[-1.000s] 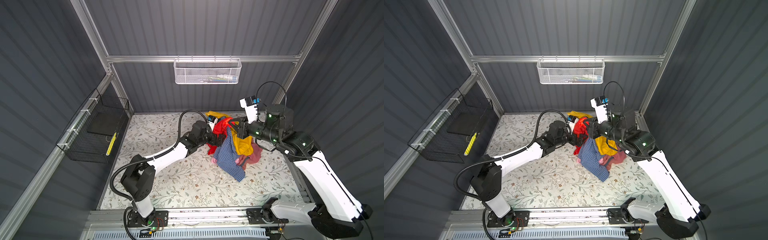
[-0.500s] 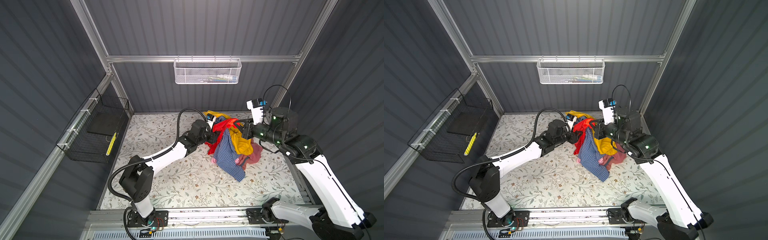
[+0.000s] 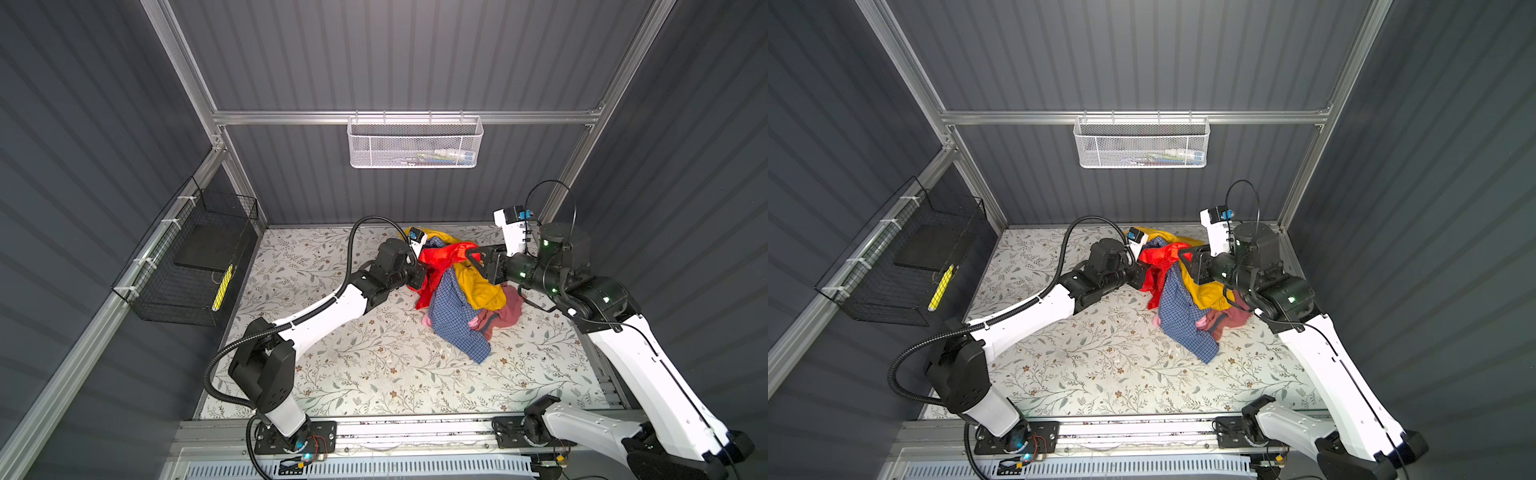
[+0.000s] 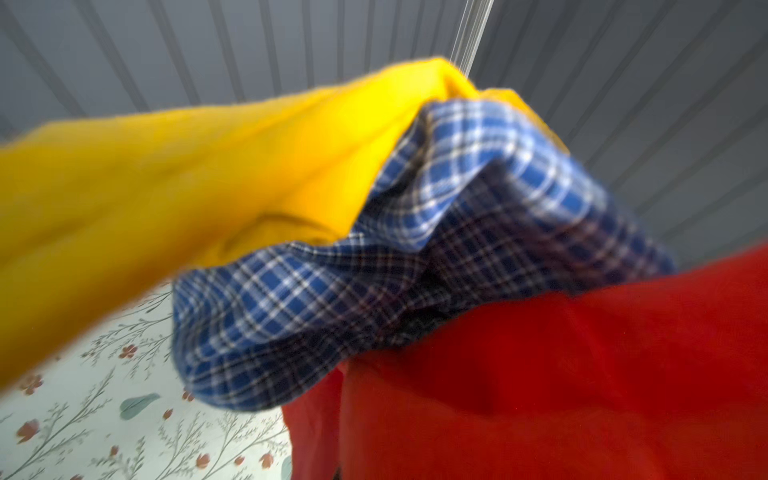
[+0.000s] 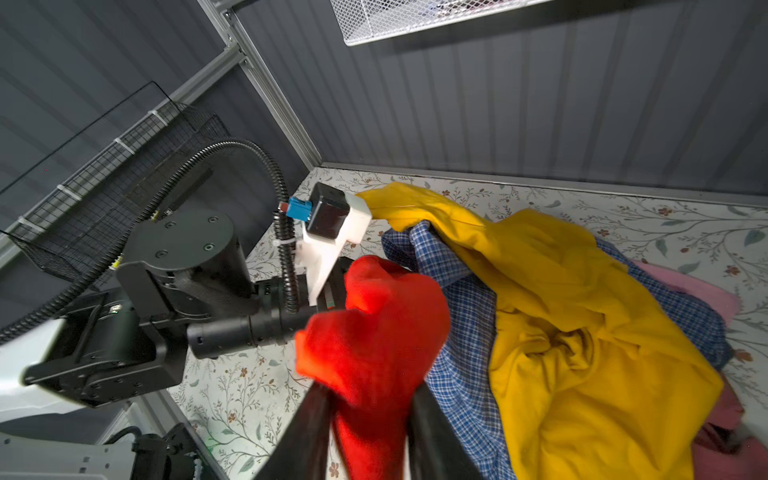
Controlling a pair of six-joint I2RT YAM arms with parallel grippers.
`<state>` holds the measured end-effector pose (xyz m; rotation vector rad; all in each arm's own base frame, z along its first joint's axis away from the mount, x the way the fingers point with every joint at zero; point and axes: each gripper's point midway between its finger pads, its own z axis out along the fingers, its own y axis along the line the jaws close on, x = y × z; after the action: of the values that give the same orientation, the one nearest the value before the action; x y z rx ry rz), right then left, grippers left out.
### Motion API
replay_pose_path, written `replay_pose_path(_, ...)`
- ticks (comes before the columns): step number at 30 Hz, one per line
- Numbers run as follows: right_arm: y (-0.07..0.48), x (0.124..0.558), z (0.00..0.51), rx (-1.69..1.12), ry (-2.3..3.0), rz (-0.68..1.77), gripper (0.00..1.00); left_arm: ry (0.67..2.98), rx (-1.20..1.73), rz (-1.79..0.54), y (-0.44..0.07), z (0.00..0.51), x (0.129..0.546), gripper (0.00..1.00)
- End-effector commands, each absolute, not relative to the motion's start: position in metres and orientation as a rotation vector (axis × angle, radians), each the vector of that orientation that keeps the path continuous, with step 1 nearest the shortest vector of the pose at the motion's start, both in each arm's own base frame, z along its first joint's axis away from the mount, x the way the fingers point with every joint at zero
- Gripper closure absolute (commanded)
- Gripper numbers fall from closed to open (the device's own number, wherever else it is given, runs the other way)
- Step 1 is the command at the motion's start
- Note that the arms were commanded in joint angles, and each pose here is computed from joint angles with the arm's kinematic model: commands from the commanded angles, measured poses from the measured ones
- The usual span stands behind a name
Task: Pick out a specific cloth from the pile
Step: 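Grasp the red cloth with the left gripper while the right gripper holds it, then pull the red cloth from the pile with the left gripper while the right releases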
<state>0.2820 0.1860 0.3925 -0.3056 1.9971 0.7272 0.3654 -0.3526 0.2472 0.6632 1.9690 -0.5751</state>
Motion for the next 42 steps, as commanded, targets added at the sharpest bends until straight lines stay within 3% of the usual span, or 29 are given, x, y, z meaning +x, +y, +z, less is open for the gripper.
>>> replay_pose_path(1, 0.185, 0.281, 0.392, -0.316, 1.97, 0.728, 0.38, 1.859, 0.63, -0.523, -0.335, 0.308, 0.363, 1.0)
replay_pose_path(3, 0.186, 0.28, 0.383, -0.326, 1.974, 0.728, 0.26, 1.827, 0.609, -0.488, -0.325, 0.328, 0.361, 1.0)
replay_pose_path(5, 0.187, 0.279, 0.376, -0.336, 1.973, 0.735, 0.01, 1.815, 0.599, -0.463, -0.317, 0.341, 0.359, 1.0)
replay_pose_path(16, 0.184, 0.283, 0.341, -0.312, 2.001, 0.709, 0.01, 1.744, 0.534, -0.37, -0.282, 0.402, 0.346, 1.0)
replay_pose_path(35, 0.174, 0.326, 0.188, -0.141, 2.259, 0.516, 0.01, 1.758, 0.631, -0.364, -0.31, 0.405, 0.365, 1.0)
replay_pose_path(42, 0.164, 0.342, 0.139, -0.037, 2.396, 0.418, 0.11, 1.762, 0.505, -0.289, -0.258, 0.429, 0.376, 1.0)
